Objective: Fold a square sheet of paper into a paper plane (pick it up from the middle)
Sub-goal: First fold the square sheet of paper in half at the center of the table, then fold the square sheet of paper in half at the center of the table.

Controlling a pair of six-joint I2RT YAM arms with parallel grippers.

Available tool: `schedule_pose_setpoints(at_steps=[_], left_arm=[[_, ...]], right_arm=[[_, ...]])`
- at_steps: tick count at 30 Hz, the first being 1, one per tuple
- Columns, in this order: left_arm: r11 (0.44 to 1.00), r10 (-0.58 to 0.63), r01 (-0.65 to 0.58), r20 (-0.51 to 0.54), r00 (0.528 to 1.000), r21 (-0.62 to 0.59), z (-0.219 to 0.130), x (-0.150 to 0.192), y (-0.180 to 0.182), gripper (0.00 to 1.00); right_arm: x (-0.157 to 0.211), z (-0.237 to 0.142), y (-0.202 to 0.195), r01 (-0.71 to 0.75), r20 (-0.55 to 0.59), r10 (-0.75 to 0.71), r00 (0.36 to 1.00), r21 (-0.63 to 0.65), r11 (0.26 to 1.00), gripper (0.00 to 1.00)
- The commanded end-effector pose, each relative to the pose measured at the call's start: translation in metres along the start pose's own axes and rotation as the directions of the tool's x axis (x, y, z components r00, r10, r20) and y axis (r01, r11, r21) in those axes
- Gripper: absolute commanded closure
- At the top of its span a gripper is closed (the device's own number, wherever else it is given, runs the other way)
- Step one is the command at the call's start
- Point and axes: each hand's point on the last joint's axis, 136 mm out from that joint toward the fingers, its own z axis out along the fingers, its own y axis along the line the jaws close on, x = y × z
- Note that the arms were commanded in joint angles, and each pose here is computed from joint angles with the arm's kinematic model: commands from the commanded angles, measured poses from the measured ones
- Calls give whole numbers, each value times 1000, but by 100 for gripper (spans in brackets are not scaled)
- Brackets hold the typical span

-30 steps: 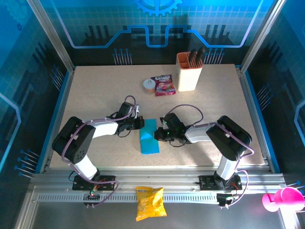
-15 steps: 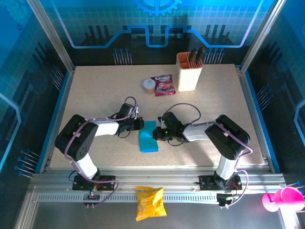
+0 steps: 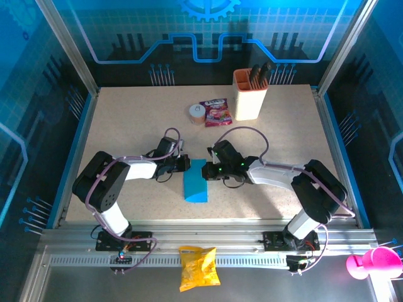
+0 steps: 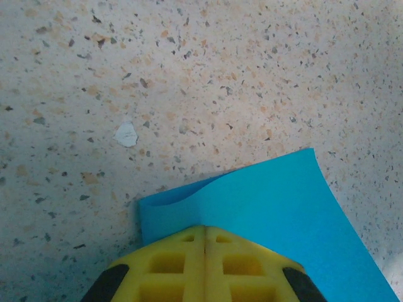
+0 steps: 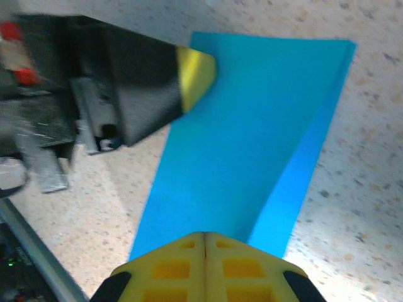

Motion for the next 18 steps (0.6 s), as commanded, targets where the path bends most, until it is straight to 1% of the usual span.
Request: schedule_pose_setpoints(at_steps=[1,3,4,6,10,14,18], left_arm=[[998,-15,12,-53,998,-58,3,20,20,100],[998,-15,12,-56,998,-56,3,21,20,100],[998,-18,14,-55,998,-56,3,21,20,100],[998,-18,15,-58,998,-56,4,22,20,100],[999,-16,13,-56,998,-52,3,21,19,100],[998,-13,10,-58,998,-54,3,21,19,100],[999,-16,13,-58,998,-53,4,21,19,100]], right_arm=[[14,7,18,16,-44,-17,999,-34,999,100],[21,17,25,7,-61,-11,998,-57,998,100],[18,20,37,7,-54,-12,998,-86,996,100],[21,29,49,5,-64,-13,998,-114,993,100],[29,47,62,16,-90,-27,996,-129,992,100],[36,60,62,13,-109,-26,994,-121,993,100],[48,76,49,-1,-131,-11,991,-88,996,100]])
